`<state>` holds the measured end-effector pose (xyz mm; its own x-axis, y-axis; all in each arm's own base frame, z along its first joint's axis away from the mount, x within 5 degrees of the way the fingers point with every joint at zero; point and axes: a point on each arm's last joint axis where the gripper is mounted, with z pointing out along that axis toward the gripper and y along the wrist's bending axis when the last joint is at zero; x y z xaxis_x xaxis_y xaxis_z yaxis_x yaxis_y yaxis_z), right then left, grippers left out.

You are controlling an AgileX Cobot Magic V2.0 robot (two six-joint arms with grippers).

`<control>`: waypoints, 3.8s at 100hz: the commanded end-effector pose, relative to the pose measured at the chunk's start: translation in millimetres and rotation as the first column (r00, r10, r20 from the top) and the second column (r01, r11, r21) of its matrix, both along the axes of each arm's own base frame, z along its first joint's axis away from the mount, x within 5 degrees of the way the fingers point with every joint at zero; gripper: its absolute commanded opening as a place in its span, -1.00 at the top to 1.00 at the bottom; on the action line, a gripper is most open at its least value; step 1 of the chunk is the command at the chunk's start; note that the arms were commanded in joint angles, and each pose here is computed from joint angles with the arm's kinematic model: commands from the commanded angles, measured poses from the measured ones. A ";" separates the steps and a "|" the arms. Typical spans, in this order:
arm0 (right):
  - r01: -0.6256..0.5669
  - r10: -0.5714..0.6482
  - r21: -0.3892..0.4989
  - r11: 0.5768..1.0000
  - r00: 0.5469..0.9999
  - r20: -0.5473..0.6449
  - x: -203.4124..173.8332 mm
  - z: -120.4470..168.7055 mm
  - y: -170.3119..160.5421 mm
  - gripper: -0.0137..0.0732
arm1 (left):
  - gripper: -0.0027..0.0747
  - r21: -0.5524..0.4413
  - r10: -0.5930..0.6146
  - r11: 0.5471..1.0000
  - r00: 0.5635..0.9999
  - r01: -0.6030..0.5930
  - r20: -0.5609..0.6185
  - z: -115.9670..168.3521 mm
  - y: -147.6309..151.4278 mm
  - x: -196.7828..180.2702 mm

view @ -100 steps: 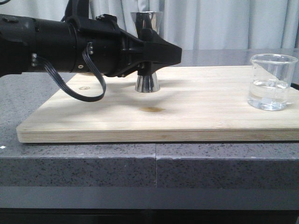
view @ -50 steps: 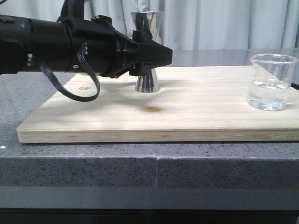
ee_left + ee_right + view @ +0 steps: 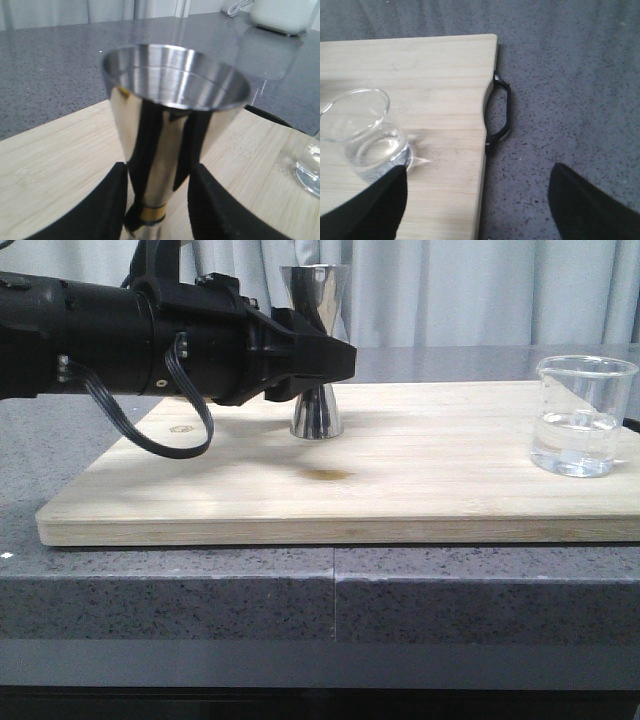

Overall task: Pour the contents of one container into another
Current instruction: 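Close the left gripper on the jigger and lift it, then reach the right gripper to the glass beaker and grasp it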

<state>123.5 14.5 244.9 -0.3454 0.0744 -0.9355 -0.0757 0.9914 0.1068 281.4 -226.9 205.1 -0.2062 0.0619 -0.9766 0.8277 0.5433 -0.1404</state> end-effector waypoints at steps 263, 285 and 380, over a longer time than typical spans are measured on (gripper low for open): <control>-0.319 0.331 -0.087 0.944 0.905 0.266 67.2 -27.6 54.1 -0.53 | 0.99 -0.158 -0.224 0.957 0.967 0.242 0.123 58.9 -4.5 -27.6; -0.307 0.317 -0.079 0.948 0.904 0.287 68.9 -25.2 53.7 -0.52 | 0.99 -0.150 -0.232 0.957 0.965 0.249 0.126 58.4 -4.7 -28.2; -0.302 0.312 -0.077 0.950 0.911 0.270 69.1 -26.8 53.1 -0.20 | 0.99 -0.150 -0.234 0.956 0.964 0.252 0.127 58.6 -4.8 -28.5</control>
